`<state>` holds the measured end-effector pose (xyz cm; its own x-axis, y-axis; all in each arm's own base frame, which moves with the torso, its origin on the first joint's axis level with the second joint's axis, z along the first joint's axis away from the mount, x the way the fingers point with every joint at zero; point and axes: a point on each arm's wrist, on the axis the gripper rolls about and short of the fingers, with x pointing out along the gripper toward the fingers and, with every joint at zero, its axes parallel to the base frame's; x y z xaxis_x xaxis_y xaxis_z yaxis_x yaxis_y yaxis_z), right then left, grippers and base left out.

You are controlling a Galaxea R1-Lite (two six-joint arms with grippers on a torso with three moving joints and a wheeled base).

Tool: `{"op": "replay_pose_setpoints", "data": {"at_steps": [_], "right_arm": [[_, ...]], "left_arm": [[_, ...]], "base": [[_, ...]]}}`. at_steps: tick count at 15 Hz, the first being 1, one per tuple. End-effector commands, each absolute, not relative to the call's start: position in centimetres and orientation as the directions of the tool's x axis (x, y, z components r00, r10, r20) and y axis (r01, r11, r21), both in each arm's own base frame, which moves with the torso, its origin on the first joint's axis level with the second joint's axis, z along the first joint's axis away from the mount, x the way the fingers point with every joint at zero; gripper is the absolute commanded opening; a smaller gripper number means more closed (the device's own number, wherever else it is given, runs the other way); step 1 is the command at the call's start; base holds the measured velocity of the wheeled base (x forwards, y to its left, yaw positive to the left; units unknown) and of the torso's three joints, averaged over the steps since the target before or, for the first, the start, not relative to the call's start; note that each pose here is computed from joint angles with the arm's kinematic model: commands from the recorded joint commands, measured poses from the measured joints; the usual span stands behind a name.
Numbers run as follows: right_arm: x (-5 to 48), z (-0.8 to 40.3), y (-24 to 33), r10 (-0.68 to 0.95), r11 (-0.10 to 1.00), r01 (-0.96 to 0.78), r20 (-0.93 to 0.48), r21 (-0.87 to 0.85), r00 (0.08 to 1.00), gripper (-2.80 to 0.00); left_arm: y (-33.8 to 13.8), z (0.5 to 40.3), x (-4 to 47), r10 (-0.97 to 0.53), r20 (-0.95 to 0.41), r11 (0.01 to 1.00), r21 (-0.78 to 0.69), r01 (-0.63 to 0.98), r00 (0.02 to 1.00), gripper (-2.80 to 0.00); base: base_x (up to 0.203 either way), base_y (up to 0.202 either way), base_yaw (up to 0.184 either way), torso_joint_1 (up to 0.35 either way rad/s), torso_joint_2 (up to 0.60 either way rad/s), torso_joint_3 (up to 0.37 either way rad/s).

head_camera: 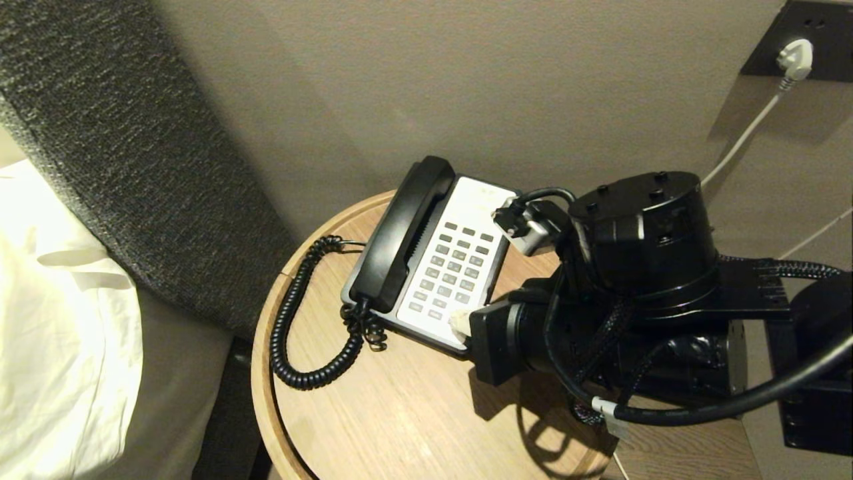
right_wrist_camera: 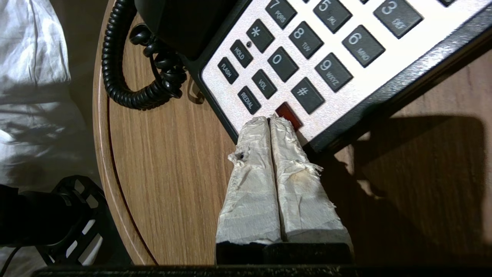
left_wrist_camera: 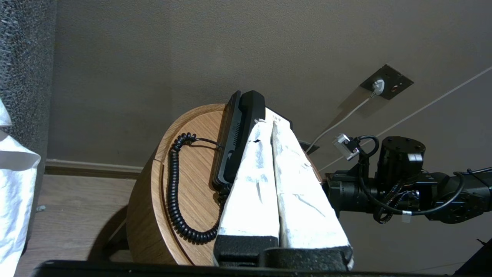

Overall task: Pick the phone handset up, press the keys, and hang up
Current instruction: End the call using the dial pad

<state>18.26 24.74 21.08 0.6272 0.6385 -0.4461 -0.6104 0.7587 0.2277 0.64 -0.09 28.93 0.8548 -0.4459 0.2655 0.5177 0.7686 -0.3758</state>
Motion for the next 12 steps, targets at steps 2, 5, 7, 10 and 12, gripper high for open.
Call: {"op": "replay_pose_setpoints", "data": {"at_steps": [2,5,7,10,12], "right_arm": [[18.6,20.3,25.2,0.628,0.765,-0.605,-0.468,0.223,0.622,-2.8],[18.8,20.0,25.4,0.627,0.765,-0.605,-0.47,0.222,0.621,-2.8],[18.7,20.3,25.4,0.635,0.761,-0.608,-0.453,0.227,0.625,-2.8],[18.2,21.7,24.7,0.652,0.752,-0.614,-0.412,0.24,0.637,-2.8],[17.6,23.3,23.8,0.668,0.741,-0.621,-0.365,0.253,0.649,-2.8]], "left_arm": [[0.0,29.0,0.6,-0.444,0.27,0.767,-0.379,0.518,0.854,-2.8],[-0.1,28.9,0.6,-0.448,0.269,0.766,-0.377,0.521,0.853,-2.8],[0.0,29.0,0.6,-0.453,0.272,0.762,-0.376,0.527,0.849,-2.8],[0.0,28.2,0.5,-0.455,0.251,0.767,-0.377,0.519,0.854,-2.8],[0.2,27.5,0.3,-0.451,0.222,0.774,-0.384,0.502,0.865,-2.8]], "base": [[0.0,0.0,0.0,0.0,0.0,0.0],[0.0,0.0,0.0,0.0,0.0,0.0],[0.0,0.0,0.0,0.0,0.0,0.0],[0.0,0.0,0.0,0.0,0.0,0.0],[0.0,0.0,0.0,0.0,0.0,0.0]]}}
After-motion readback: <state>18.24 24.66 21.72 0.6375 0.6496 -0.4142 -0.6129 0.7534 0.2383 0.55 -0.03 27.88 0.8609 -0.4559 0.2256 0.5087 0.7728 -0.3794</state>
